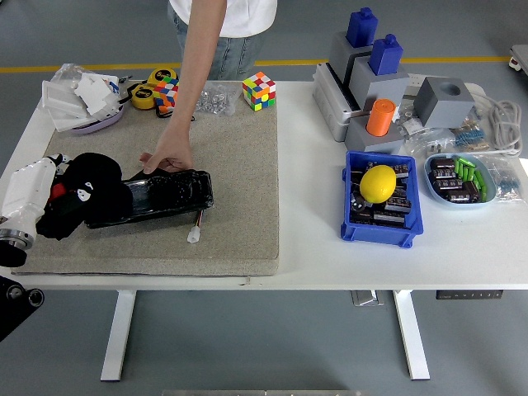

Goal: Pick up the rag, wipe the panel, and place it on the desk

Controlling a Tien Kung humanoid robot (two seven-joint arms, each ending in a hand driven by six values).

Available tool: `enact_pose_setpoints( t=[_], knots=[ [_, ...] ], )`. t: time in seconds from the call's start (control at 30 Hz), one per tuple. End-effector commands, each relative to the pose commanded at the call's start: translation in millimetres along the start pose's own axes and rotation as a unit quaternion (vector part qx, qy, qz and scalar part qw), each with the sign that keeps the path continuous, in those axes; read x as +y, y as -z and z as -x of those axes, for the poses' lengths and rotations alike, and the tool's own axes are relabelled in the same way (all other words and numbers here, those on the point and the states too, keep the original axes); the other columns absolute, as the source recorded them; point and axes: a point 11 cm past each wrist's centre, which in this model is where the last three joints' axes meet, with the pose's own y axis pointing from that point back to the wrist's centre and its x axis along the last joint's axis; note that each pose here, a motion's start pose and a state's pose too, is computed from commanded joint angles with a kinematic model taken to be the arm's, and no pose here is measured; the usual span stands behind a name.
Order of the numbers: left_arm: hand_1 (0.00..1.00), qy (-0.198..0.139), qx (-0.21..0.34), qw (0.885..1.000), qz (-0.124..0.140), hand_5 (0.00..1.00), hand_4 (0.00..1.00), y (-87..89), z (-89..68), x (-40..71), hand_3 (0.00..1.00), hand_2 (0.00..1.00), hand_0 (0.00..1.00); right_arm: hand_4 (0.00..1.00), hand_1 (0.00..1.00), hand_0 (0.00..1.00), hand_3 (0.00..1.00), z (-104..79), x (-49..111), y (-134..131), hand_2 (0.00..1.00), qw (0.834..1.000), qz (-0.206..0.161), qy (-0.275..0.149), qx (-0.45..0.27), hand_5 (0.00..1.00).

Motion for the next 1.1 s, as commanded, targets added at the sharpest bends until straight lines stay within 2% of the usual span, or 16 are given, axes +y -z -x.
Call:
enact_pose_setpoints(
  t=[0.1,0.37,0.9,1.1],
  knots=[
    [0.1,0.003,0.003,1.0,0.002,0.379,0.545,-3.0,3.0,0.7,0.589,0.267,0.196,0.967,0.634,0.742,0.598,0.2,0.0,-0.2,0.69,1.0,0.0,0.0,-0.001,0.58],
    [0.1,0.016,0.015,0.999,0.025,0.38,0.544,-25.5,13.4,-1.6,0.589,0.267,0.196,0.967,0.635,0.742,0.598,1.1,0.0,1.7,0.69,1.0,-0.001,0.001,0.002,0.58],
    [0.1,0.043,0.032,0.995,0.084,0.377,0.543,-80.0,32.3,-6.3,0.59,0.269,0.196,0.967,0.634,0.743,0.598,1.3,0.2,4.6,0.69,1.0,-0.004,0.002,0.004,0.581],
    [0.1,0.059,0.03,0.992,0.107,0.374,0.542,-97.9,40.5,-4.2,0.59,0.269,0.196,0.967,0.634,0.743,0.598,0.5,0.1,4.8,0.69,1.0,-0.003,0.002,0.005,0.581]
  ],
)
